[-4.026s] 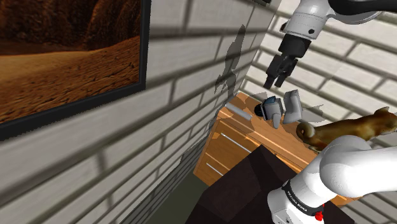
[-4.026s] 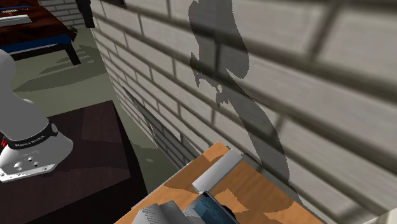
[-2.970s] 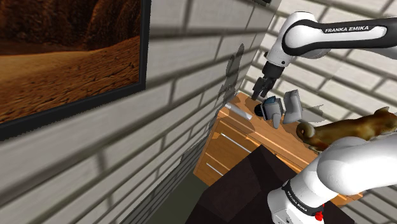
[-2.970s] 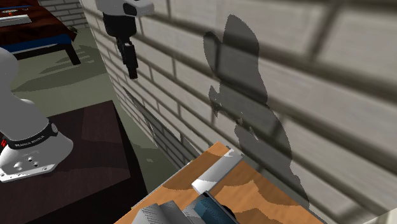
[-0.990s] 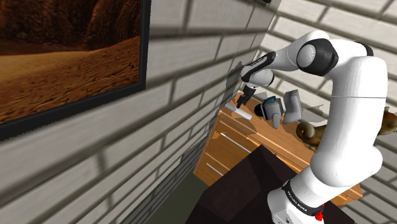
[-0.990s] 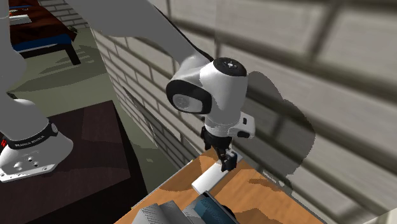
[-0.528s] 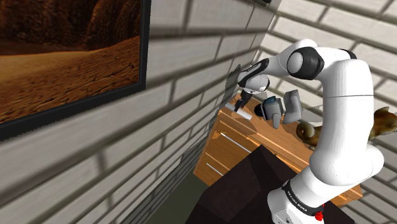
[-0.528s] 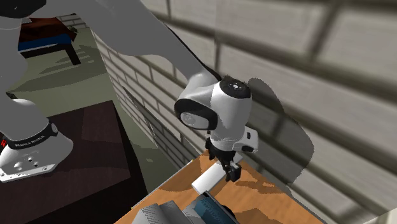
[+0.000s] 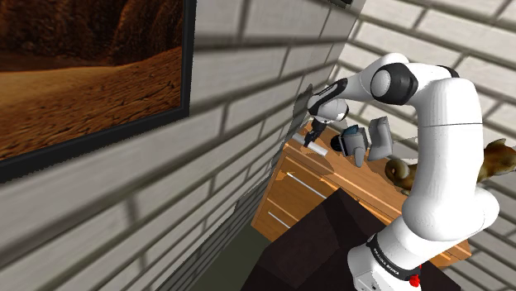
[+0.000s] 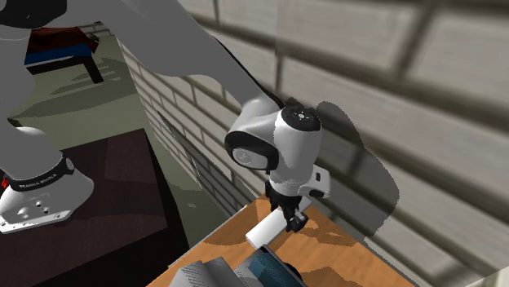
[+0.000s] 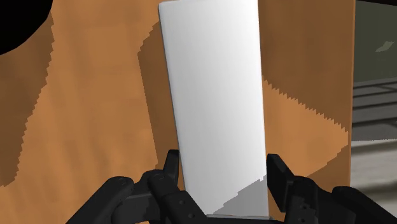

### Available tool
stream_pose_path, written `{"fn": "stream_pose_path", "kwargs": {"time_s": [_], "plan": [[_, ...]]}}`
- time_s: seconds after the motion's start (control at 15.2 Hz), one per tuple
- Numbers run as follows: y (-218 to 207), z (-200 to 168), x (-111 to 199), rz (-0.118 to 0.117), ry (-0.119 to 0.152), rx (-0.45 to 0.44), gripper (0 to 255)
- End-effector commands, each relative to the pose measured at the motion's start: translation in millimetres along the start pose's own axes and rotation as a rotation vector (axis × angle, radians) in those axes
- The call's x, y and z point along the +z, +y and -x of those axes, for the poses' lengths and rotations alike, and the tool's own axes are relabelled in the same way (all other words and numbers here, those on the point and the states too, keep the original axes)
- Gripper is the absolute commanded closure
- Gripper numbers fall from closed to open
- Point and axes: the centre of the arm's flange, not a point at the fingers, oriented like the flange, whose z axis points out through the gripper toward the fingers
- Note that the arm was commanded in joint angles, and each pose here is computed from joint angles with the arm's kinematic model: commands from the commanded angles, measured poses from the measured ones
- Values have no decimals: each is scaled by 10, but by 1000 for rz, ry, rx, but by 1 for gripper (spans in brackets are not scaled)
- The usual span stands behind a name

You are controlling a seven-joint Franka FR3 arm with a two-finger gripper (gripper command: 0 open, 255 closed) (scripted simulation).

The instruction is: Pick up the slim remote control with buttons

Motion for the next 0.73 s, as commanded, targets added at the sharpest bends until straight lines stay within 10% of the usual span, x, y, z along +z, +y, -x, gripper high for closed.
{"fn": "stream_pose_path", "kwargs": {"time_s": [0.0,0.66], "plan": [[-3,4,7,-1,-1,1,255],[-3,4,-254,-1,-1,1,255]]}}
